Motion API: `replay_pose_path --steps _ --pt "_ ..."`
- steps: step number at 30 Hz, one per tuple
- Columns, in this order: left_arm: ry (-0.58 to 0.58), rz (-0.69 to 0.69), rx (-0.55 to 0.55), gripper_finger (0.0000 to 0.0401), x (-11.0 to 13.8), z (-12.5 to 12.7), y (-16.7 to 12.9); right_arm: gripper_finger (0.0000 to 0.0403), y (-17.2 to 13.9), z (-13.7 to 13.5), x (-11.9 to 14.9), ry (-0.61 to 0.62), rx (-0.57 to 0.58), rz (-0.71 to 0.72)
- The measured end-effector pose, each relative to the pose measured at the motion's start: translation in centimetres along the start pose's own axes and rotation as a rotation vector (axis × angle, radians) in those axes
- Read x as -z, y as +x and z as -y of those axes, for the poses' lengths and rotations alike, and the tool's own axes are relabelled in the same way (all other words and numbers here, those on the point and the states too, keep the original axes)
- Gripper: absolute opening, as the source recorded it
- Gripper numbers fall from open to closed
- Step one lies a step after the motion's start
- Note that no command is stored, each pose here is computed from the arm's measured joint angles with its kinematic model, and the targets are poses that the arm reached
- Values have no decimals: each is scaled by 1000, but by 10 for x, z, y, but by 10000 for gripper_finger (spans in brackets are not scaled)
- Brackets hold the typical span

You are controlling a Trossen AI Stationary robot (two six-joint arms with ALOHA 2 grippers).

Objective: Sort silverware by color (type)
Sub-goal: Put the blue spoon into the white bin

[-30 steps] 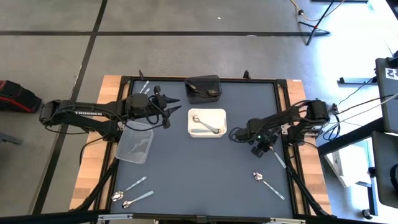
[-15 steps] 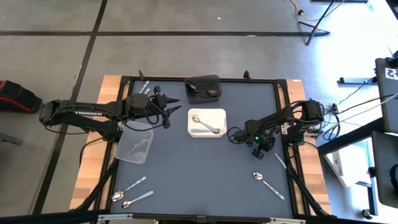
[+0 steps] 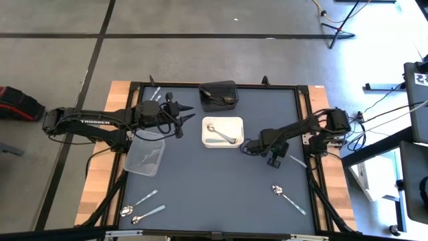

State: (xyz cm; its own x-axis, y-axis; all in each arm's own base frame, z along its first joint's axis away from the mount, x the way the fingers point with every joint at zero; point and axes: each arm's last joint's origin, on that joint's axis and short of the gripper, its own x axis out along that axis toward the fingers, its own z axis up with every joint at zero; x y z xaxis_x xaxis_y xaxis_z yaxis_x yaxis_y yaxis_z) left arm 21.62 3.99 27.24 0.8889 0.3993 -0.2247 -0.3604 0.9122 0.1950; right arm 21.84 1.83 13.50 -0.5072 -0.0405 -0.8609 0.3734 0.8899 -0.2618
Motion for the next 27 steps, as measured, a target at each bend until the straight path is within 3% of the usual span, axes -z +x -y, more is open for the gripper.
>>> replay_pose_path --steps 5,11,16,23,27 --pt "0 6 42 121 0 1 0 3 -52 -5 4 -48 -2 185" --pt "2 11 78 121 0 2 0 4 -125 -2 10 -77 0 503" --pt "2 12 78 121 0 2 0 2 -172 2 9 -123 67 772" --pt "3 12 78 121 0 2 0 4 -207 -1 -14 -205 48 1142" --pt "5 5 76 121 0 2 0 4 -209 3 -29 -230 67 1249"
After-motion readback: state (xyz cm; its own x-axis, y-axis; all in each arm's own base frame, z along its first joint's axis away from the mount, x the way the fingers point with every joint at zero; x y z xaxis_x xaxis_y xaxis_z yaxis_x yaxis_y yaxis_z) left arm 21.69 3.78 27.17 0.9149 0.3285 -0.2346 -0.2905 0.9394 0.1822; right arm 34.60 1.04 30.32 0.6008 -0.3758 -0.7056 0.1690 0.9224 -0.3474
